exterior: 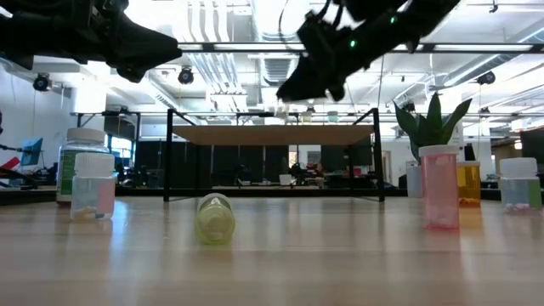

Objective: Pick and place medicine bottles onto shelf by color
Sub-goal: Put the top yellow pill bottle on the shelf

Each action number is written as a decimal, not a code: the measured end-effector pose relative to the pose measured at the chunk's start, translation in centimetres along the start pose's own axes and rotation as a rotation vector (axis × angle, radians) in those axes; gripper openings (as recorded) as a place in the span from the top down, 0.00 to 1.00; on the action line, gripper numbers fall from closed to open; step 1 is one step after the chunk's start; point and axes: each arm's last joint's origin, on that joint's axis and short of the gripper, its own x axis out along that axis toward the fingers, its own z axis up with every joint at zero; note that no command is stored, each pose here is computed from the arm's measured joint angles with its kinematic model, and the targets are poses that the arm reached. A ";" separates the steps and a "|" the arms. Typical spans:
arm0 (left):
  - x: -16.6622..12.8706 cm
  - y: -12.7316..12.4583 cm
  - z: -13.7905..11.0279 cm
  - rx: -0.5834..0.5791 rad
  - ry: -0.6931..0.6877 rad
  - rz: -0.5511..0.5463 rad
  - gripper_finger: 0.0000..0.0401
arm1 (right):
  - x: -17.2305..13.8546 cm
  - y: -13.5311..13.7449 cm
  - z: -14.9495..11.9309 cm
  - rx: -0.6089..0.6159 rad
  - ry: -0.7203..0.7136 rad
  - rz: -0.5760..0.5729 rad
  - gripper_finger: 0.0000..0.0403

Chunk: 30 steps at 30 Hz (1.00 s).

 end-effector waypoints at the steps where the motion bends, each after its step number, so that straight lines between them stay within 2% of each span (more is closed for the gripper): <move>1: 0.0 0.0 0.0 0.000 -0.002 0.000 0.67 | -0.6 -0.6 0.5 0.000 -0.012 -0.020 0.72; 7: 0.0 0.0 0.1 -0.003 -0.007 0.000 0.67 | -2.6 -4.8 2.2 0.026 -0.056 -0.147 0.72; 16: 0.0 0.0 0.1 -0.003 -0.008 0.000 0.67 | -2.1 -9.4 1.8 0.059 -0.023 -0.270 0.72; 21: 0.0 0.0 0.1 -0.001 -0.009 0.000 0.67 | -1.3 -10.7 1.1 0.093 -0.001 -0.267 0.72; 30: 0.0 0.0 0.1 -0.001 -0.008 0.000 0.67 | 0.3 -11.3 0.1 0.100 0.012 -0.279 0.72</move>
